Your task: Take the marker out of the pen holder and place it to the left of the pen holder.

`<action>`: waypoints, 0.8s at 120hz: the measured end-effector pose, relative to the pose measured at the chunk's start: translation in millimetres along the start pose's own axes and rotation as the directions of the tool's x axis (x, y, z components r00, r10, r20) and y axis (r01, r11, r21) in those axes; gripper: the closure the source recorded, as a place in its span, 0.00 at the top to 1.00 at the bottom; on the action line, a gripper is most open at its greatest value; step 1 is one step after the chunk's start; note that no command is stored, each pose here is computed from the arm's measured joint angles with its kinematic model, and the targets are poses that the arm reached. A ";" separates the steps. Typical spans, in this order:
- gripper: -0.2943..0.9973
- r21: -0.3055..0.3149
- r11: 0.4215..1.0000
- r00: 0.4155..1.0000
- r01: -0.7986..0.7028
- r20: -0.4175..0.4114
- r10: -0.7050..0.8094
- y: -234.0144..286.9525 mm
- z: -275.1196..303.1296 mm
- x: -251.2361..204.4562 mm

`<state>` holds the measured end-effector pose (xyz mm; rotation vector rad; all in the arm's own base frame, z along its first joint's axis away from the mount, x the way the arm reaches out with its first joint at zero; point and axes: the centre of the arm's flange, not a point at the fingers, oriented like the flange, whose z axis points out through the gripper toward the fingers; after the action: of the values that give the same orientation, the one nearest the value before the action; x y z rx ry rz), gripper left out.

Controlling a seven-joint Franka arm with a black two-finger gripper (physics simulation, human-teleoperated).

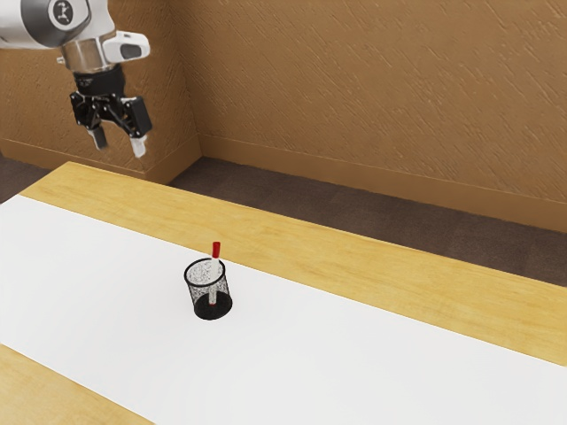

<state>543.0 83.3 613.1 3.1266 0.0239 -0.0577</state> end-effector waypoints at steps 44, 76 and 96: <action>0.77 0.051 0.987 0.986 -0.151 0.077 0.147 70.1 52.9 100.3; 0.77 0.013 0.986 0.954 -0.168 0.252 0.160 87.1 135.2 130.2; 0.77 0.001 0.986 0.930 -0.165 0.332 0.155 86.1 186.2 151.3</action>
<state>688.6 -3.2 422.7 3.0865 -0.2372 -0.5845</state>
